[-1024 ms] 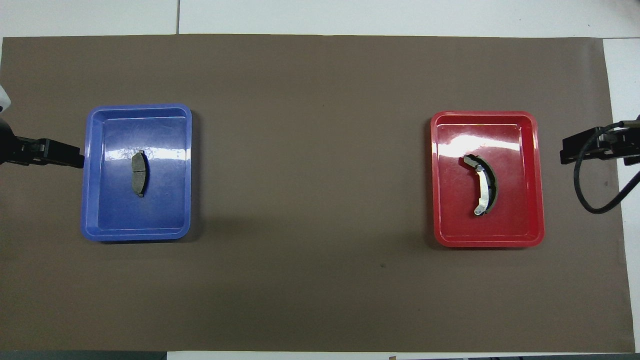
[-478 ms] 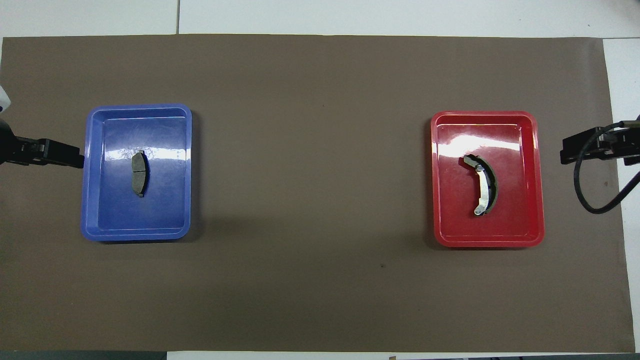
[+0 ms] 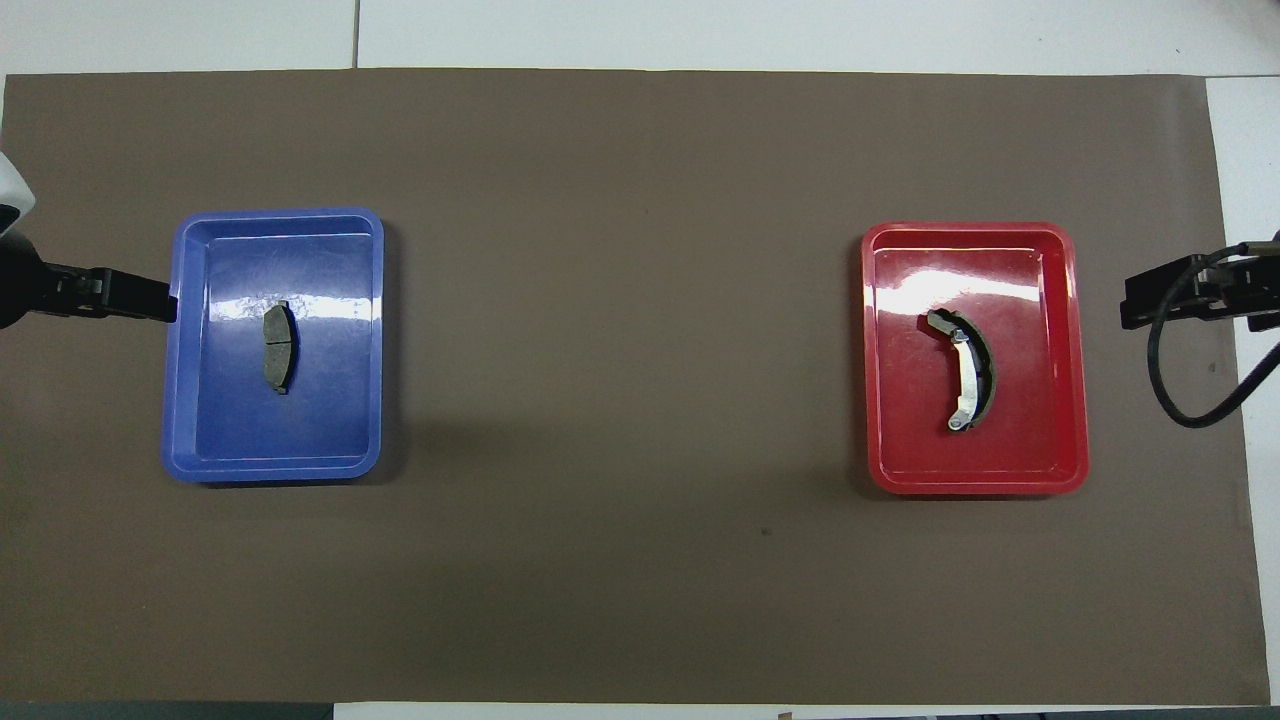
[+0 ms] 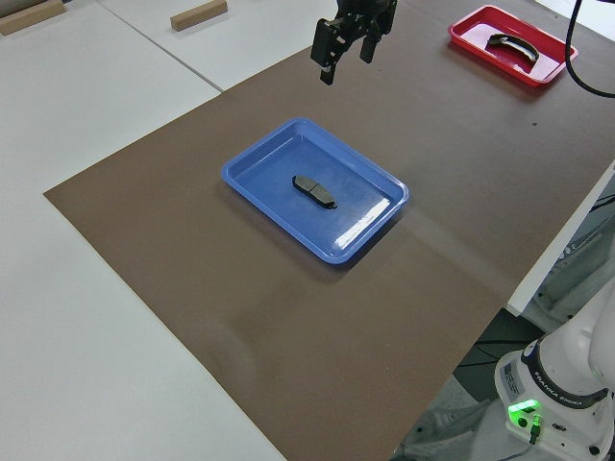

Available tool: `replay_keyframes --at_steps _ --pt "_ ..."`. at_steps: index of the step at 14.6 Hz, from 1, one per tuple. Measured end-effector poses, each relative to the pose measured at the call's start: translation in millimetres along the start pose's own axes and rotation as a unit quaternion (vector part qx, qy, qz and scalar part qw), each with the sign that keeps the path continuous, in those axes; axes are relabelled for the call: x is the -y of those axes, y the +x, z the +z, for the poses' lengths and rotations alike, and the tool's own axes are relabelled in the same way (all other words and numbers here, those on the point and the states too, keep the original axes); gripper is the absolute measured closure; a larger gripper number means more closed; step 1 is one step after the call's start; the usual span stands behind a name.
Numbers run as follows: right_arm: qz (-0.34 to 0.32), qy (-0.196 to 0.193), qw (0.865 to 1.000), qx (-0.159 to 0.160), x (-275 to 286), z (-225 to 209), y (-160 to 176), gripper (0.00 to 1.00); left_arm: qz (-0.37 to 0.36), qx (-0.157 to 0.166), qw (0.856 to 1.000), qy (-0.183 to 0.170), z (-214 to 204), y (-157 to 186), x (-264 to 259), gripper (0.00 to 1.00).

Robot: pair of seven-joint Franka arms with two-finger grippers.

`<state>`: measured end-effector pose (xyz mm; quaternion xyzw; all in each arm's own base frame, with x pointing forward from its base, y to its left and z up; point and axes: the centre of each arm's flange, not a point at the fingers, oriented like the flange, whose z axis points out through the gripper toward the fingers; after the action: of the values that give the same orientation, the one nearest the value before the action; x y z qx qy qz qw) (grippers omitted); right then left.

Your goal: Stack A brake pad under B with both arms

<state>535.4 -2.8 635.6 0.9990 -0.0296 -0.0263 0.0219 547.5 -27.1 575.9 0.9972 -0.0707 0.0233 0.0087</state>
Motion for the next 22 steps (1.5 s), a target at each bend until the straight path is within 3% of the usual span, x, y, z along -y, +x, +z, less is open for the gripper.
replay_keyframes --at_steps 7,12,14,16,20,22 --pt "0.002 0.0 1.0 0.0 -3 0 0 0.0 -0.002 -0.021 1.0 0.003 98 12 4 0.01" --pt "0.002 0.0 1.0 0.003 -2 3 0 0.0 -0.004 -0.015 1.0 0.003 185 8 5 0.01" --pt "0.001 0.001 1.0 -0.016 -1 12 5 0.0 -0.004 -0.021 1.0 0.004 211 5 5 0.01" --pt "-0.002 0.005 0.999 -0.046 1 51 10 0.0 -0.004 -0.019 1.0 0.004 231 3 5 0.02" --pt "-0.023 0.023 0.999 -0.029 5 153 6 0.0 -0.006 -0.021 1.0 0.005 252 -4 6 0.05" --pt "-0.043 0.027 0.998 -0.044 2 194 14 0.0 -0.006 -0.017 1.0 0.005 257 -7 7 0.05"
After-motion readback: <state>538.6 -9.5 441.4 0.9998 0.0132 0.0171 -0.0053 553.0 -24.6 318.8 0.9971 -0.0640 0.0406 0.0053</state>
